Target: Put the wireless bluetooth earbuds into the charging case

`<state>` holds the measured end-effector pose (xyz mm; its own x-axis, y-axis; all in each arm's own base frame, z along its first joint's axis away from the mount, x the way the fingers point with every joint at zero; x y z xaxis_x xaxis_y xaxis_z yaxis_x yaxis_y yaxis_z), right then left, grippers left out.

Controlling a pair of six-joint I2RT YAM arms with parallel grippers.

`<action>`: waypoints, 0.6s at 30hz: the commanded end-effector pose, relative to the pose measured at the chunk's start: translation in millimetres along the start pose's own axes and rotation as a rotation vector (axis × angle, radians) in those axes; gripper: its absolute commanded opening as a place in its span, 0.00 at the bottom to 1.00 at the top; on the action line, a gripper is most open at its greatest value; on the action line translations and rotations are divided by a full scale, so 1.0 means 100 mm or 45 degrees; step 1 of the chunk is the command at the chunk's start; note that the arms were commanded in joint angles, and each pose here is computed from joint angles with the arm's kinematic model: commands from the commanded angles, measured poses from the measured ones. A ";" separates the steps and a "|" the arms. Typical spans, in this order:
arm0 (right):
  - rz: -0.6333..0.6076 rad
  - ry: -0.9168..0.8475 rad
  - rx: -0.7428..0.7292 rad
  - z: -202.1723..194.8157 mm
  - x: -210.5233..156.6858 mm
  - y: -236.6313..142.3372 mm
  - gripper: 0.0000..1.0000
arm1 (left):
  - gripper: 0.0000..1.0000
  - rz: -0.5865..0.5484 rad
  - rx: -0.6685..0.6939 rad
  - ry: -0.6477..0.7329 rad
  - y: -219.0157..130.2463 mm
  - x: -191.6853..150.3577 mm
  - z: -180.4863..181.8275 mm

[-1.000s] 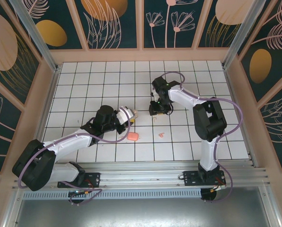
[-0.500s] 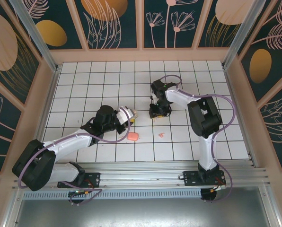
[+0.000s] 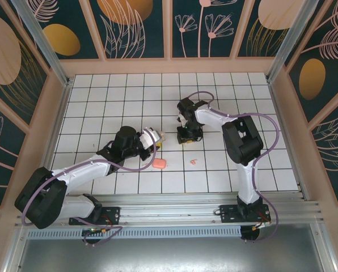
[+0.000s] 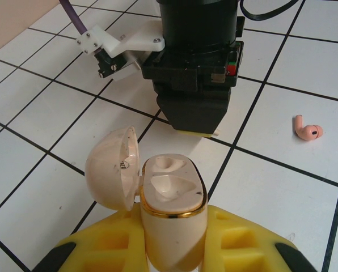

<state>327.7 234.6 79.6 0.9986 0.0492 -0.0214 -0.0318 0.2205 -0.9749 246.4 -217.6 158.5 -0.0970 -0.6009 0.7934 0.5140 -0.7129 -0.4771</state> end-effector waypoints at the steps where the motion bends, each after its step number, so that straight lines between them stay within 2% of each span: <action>1: 0.008 0.014 -0.057 -0.04 0.00 0.10 0.32 | 0.05 -0.051 0.024 0.014 -0.02 0.11 0.05; 9: -0.032 0.008 -0.044 -0.04 0.02 0.08 0.27 | 0.05 -0.059 0.022 0.012 -0.02 0.11 0.04; 14: -0.134 0.007 0.034 0.02 0.06 -0.06 0.24 | 0.05 -0.110 0.038 -0.008 -0.02 0.12 0.03; 18: -0.254 0.010 0.134 0.07 0.09 -0.26 0.23 | 0.05 -0.205 0.051 -0.057 -0.03 0.14 0.01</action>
<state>326.7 231.1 80.1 0.9983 0.0269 0.0507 0.0426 0.2441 -0.9688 246.1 -219.0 160.9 -0.1131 -0.5501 0.8274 0.5289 -0.7383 -0.4185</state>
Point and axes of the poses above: each hand's point on the last joint's axis, 136 mm out from that joint toward the fingers, its own y axis out along the fingers, its own z axis along the line the jaws close on, x = y × z, the point moved 6 cm from there along -y, back along the fingers, and after that the axes turned 15 degrees about y, right-handed, at the moved point
